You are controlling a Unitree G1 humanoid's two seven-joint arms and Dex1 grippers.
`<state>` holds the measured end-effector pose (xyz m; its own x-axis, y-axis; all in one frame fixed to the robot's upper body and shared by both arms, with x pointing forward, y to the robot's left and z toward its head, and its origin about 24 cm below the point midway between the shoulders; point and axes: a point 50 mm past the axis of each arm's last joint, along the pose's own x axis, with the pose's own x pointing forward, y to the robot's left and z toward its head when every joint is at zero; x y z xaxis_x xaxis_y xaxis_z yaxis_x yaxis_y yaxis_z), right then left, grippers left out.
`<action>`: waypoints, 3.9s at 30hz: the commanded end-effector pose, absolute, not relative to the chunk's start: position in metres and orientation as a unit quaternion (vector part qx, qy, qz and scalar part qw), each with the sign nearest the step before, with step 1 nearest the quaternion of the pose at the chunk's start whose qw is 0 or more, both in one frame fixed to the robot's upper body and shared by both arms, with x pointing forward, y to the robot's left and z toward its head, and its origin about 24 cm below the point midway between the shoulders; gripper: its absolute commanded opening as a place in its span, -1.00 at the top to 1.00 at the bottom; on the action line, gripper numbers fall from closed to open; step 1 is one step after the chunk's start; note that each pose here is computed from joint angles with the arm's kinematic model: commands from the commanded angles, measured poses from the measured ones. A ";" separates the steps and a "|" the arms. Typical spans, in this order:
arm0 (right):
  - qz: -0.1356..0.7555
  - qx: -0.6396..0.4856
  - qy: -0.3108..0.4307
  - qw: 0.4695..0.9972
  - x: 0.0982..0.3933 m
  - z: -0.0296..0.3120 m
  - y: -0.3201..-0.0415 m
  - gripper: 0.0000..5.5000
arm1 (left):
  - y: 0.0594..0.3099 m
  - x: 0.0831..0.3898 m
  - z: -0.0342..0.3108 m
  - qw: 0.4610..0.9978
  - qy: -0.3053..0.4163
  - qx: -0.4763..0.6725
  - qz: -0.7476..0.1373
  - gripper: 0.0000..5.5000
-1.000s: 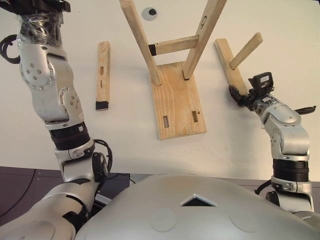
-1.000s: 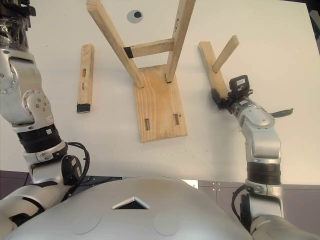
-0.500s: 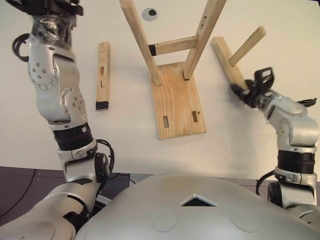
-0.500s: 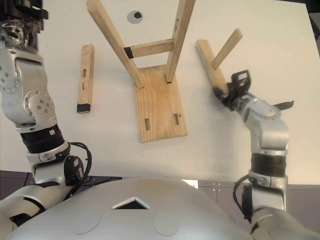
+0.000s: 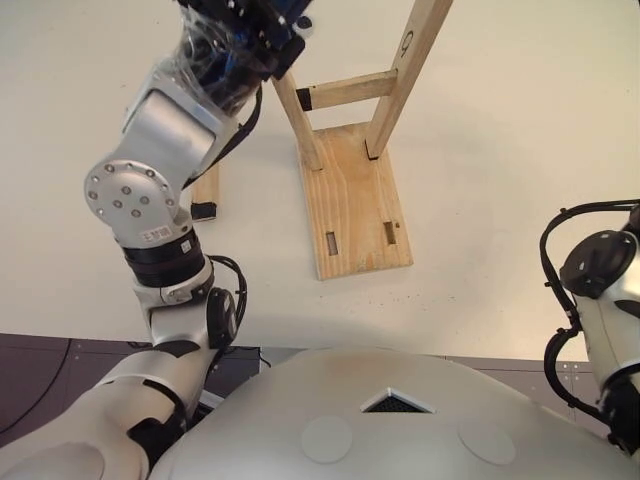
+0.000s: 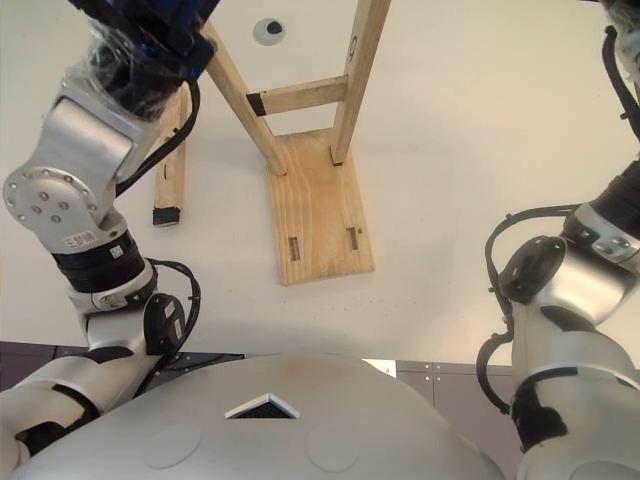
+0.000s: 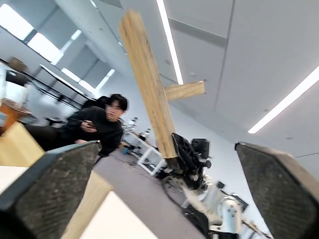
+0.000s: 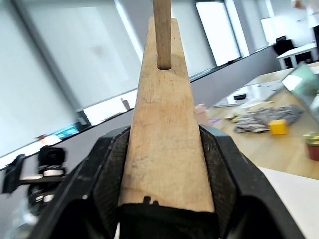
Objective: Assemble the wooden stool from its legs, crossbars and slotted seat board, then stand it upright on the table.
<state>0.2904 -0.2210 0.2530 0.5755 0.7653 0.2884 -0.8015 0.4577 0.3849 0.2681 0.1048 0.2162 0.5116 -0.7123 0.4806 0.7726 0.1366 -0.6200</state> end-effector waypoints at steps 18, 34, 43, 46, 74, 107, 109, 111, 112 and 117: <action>0.612 0.258 0.029 0.747 0.254 0.252 -0.184 0.27 | 0.075 0.273 0.253 0.651 -0.055 -0.473 -0.591 -0.56; 0.608 0.267 0.028 0.747 0.252 0.251 -0.175 0.27 | 0.078 0.279 0.254 0.667 -0.079 -0.472 -0.571 0.22; 0.548 0.262 0.074 0.791 0.263 0.223 -0.194 -0.30 | 0.109 0.267 0.245 0.762 -0.155 -0.338 -0.530 0.26; 0.512 0.247 0.097 0.817 0.265 0.207 -0.214 -0.31 | 0.124 0.254 0.222 0.792 -0.133 -0.261 -0.536 0.26; 0.448 0.235 0.174 0.845 0.273 0.173 -0.243 -0.31 | 0.149 0.166 0.083 0.852 0.014 -0.108 -0.512 0.26; 0.407 0.237 0.218 0.855 0.251 0.138 -0.233 -0.31 | 0.172 0.115 -0.008 0.769 0.404 0.112 -0.483 0.27; 0.408 0.235 0.222 0.853 0.250 0.137 -0.232 -0.31 | 0.176 0.105 -0.016 0.756 0.423 0.115 -0.486 0.27; 0.409 0.235 0.225 0.853 0.251 0.136 -0.232 -0.31 | 0.176 0.096 -0.023 0.741 0.444 0.109 -0.491 0.27; 0.410 0.234 0.226 0.852 0.251 0.135 -0.231 -0.31 | 0.176 0.092 -0.028 0.735 0.457 0.104 -0.490 0.27; 0.409 0.231 0.230 0.852 0.252 0.135 -0.230 -0.31 | 0.181 0.090 -0.031 0.739 0.474 0.061 -0.475 0.27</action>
<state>0.2524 -0.2384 0.1363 0.5853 0.7881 -0.1905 -0.5801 0.5712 0.5807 0.1611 0.1254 0.0836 0.3594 -0.9120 -0.1977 0.9322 0.3604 0.0320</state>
